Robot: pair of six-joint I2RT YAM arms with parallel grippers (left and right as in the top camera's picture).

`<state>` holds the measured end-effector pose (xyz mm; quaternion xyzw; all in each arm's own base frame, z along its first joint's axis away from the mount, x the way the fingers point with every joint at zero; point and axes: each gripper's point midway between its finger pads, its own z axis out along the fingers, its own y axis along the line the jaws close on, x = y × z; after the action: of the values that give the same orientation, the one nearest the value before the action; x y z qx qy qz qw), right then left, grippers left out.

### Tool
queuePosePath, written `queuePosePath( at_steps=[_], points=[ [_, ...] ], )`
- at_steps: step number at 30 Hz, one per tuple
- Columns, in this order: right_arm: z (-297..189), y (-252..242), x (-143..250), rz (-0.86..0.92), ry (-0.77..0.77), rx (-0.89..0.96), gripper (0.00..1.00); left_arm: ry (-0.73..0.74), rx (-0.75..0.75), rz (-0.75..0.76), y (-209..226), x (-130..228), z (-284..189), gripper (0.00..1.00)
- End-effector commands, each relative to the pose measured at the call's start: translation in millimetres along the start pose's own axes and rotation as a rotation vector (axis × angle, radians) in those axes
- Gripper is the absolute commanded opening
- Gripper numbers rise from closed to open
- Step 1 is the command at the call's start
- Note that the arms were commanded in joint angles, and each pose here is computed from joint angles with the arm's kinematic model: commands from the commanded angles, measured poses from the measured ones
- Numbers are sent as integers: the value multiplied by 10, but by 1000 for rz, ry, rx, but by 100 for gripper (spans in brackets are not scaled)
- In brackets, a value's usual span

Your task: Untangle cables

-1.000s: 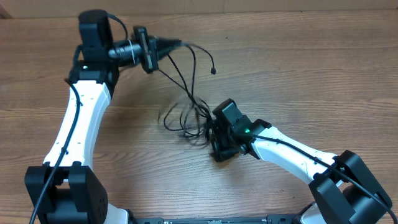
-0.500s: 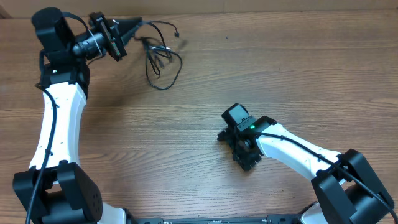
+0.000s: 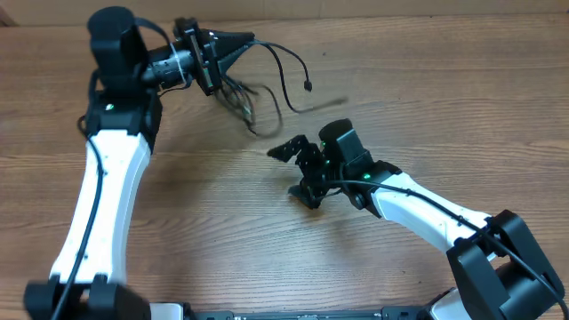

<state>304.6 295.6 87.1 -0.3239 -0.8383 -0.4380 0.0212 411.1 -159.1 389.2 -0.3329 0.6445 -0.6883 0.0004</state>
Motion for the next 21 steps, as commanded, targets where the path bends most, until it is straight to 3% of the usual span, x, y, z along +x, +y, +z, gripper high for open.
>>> queuePosePath(
  at_steps=[1,4,6,8,13,19,21],
  points=[
    [-15,-39,4,-51,16,18,100,-74,92,437,-380,314,-164,4],
    [-45,-397,16,-162,26,157,100,-27,61,910,-305,432,-181,4],
    [-86,-607,-22,-159,1,246,100,-8,7,1073,-143,383,-188,5],
    [-160,-828,-83,-137,-41,345,100,-26,-69,1135,36,240,-228,6],
    [-377,-1226,-232,-121,-146,541,100,-110,-342,1117,592,-226,-575,4],
    [-403,-1249,-284,-127,-178,558,100,-230,-415,915,707,-518,-888,4],
    [-402,-1247,-285,-127,-178,558,100,-323,-442,741,758,-656,-915,4]
  ],
)
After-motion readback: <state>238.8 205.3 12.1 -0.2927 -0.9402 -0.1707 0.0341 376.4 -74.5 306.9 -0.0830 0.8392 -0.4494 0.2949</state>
